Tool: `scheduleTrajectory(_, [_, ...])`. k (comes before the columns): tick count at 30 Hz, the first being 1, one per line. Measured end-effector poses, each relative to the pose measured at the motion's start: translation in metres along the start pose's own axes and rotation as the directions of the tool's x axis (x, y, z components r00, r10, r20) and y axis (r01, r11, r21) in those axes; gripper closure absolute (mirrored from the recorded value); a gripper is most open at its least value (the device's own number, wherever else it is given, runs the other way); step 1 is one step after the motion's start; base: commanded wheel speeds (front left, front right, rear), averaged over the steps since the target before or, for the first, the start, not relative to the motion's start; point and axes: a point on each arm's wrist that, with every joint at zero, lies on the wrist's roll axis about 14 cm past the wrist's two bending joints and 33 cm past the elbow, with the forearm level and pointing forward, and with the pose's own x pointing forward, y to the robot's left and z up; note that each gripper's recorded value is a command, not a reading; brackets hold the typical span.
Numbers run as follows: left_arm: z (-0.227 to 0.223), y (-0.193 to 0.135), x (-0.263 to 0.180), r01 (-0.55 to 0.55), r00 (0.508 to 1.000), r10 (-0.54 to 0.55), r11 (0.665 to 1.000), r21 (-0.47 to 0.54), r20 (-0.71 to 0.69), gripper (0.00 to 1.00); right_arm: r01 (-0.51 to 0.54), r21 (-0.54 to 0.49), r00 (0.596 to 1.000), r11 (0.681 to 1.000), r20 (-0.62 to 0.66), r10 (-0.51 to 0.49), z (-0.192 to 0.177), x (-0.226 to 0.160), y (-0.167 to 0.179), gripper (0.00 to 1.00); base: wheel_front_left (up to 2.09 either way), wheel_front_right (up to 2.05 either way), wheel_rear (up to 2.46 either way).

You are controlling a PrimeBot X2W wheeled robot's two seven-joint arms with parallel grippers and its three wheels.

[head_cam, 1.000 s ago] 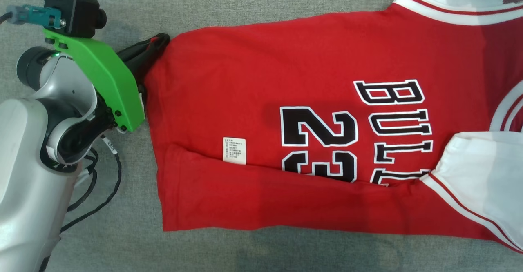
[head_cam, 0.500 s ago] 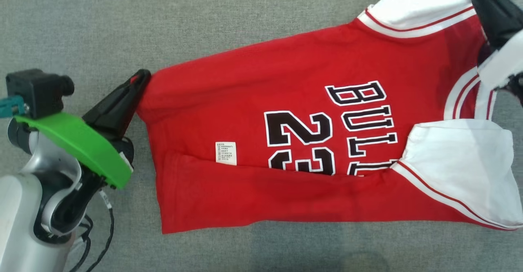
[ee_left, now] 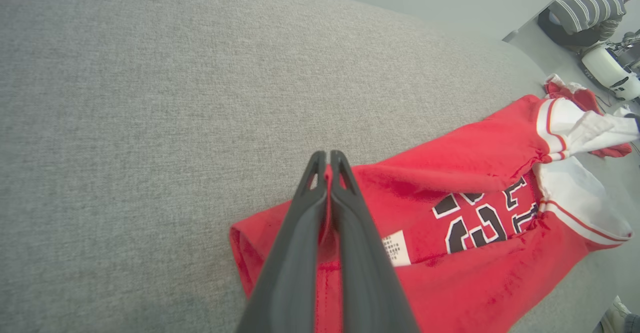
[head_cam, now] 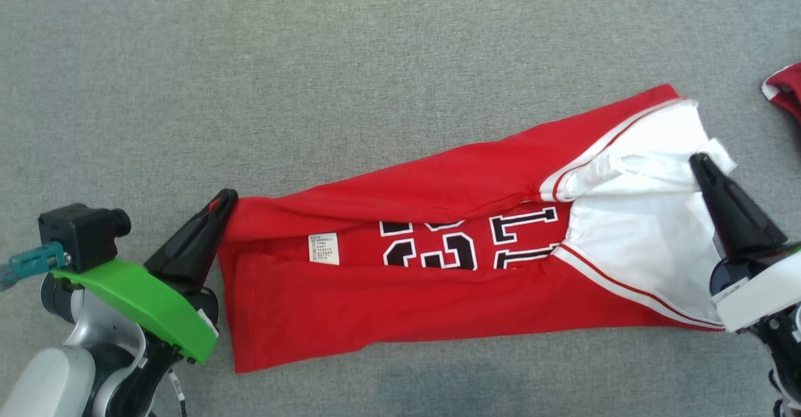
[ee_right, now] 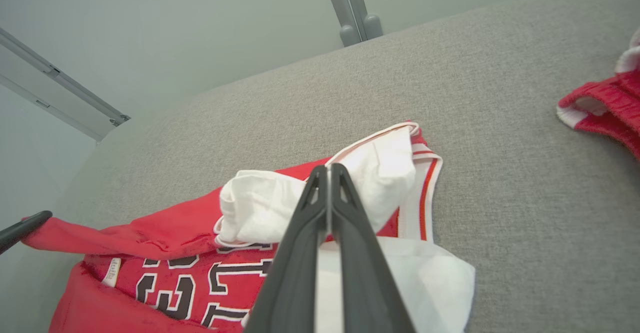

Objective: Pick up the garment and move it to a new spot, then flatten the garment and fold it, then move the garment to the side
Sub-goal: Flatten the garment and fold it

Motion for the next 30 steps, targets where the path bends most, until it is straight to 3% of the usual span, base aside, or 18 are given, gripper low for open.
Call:
scheduleTrajectory(5, [-0.021, 0.001, -0.002, -0.025, 0.999, 0.025, 0.999, -0.026, -0.025, 1.00, 0.042, 0.044, 0.997, 0.998, -0.064, -0.040, -0.028, -0.022, -0.001, 1.00, 0.00, 0.00, 0.00])
scheduleTrajectory(7, [-0.030, 0.002, -0.003, -0.046, 0.998, 0.044, 0.998, -0.051, -0.040, 1.00, 0.057, 0.005, 0.993, 0.998, -0.100, -0.056, -0.037, -0.027, -0.004, 1.00, 0.00, 0.00, 0.00])
scheduleTrajectory(8, [-0.035, 0.004, -0.004, -0.068, 0.997, 0.065, 0.996, -0.063, -0.048, 0.90, 0.069, -0.005, 0.993, 0.998, -0.095, -0.069, -0.038, -0.029, -0.007, 0.62, 0.00, 0.00, 0.00])
scheduleTrajectory(9, [-0.039, 0.006, -0.006, -0.083, 0.995, 0.079, 0.995, -0.058, -0.061, 0.62, 0.077, -0.018, 0.992, 0.997, -0.095, -0.078, -0.038, -0.031, -0.010, 0.00, 0.00, 0.00, 0.00])
scheduleTrajectory(10, [-0.043, 0.008, -0.009, -0.099, 0.993, 0.096, 0.994, -0.038, -0.070, 0.26, 0.083, -0.034, 0.992, 0.996, -0.096, -0.086, -0.037, -0.032, -0.012, 0.00, 0.00, 0.00, 0.00])
scheduleTrajectory(11, [-0.045, 0.012, -0.012, -0.120, 0.990, 0.119, 0.993, -0.016, -0.073, 0.00, 0.087, -0.043, 0.991, 0.995, -0.095, -0.091, -0.036, -0.033, -0.014, 0.00, 0.00, 0.00, 0.00])
scheduleTrajectory(13, [-0.046, 0.018, -0.019, -0.153, 0.985, 0.155, 0.988, 0.039, -0.072, 0.00, 0.082, -0.061, 0.988, 0.995, -0.123, -0.089, -0.036, -0.036, -0.015, 0.00, 0.00, 0.00, 0.00])
scheduleTrajectory(20, [-0.026, 0.011, -0.025, -0.197, 0.978, 0.192, 0.978, 0.065, 0.077, 0.00, 0.125, -0.088, 0.982, 0.988, -0.134, -0.136, -0.007, -0.028, -0.043, 0.00, 0.00, 0.00, 0.00])
scheduleTrajectory(30, [0.011, 0.018, -0.057, -0.362, 0.882, 0.289, 0.921, 0.143, 0.372, 0.00, 0.176, -0.023, 0.908, 0.984, -0.383, -0.171, -0.061, -0.005, -0.064, 0.00, 0.00, 0.00, 0.00])
